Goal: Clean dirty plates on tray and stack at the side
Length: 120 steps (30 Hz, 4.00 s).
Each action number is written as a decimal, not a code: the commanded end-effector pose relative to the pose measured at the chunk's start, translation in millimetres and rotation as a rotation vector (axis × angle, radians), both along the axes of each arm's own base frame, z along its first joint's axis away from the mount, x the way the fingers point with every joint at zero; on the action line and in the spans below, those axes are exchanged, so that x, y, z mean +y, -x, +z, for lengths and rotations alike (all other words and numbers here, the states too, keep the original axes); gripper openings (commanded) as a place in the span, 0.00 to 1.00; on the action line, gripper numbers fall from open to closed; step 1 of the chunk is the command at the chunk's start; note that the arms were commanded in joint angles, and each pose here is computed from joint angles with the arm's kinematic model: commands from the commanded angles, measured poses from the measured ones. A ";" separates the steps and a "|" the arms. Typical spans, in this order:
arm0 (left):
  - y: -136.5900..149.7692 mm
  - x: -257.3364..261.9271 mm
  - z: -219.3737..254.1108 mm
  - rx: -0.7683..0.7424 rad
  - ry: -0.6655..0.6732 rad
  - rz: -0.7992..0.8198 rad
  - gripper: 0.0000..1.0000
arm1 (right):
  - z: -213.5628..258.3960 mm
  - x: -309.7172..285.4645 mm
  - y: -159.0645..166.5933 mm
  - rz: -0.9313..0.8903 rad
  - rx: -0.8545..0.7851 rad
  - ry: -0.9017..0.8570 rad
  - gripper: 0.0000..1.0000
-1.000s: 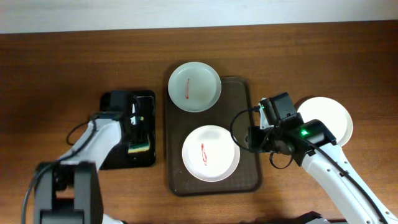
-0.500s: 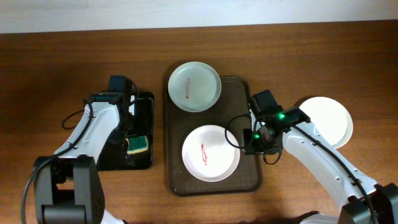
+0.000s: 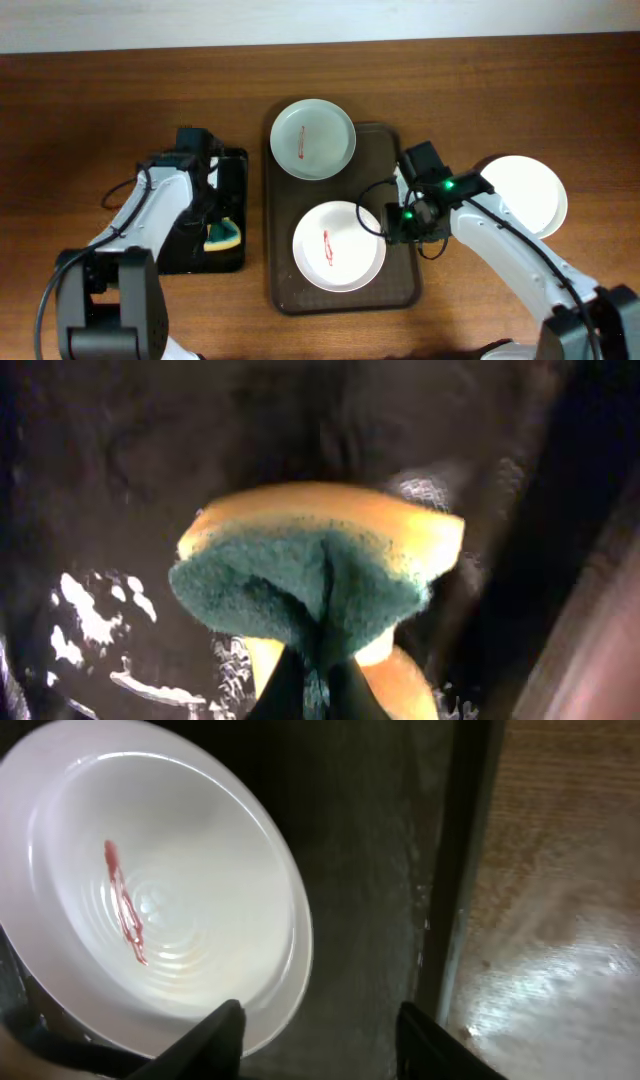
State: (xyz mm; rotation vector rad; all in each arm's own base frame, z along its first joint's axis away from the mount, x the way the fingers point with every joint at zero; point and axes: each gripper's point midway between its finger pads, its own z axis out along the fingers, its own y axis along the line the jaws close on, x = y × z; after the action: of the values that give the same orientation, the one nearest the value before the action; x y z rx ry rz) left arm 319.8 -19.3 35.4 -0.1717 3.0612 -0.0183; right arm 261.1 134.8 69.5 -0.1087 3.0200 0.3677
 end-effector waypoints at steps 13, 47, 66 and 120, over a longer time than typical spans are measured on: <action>16.6 -155.4 79.1 -0.190 0.345 -0.321 0.00 | -74.7 8.5 -5.3 0.016 0.150 0.027 0.04; 50.0 -268.2 -39.1 0.098 0.522 -0.258 0.00 | -76.1 -0.4 -0.9 -0.013 0.170 0.075 0.04; 12.7 -131.1 -1.0 0.013 -0.170 -0.102 0.00 | -76.5 -4.3 1.7 -0.014 0.179 0.095 0.04; 13.9 -5.3 174.7 -0.412 0.219 -0.013 1.00 | 216.5 12.0 7.9 0.227 -1.073 0.850 0.04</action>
State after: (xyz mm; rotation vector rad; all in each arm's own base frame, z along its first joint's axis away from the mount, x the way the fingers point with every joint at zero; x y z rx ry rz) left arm 303.8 -23.7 205.0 -0.1500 2.6561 -0.3311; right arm 253.4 149.4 268.7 -0.5619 1.9274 -0.7498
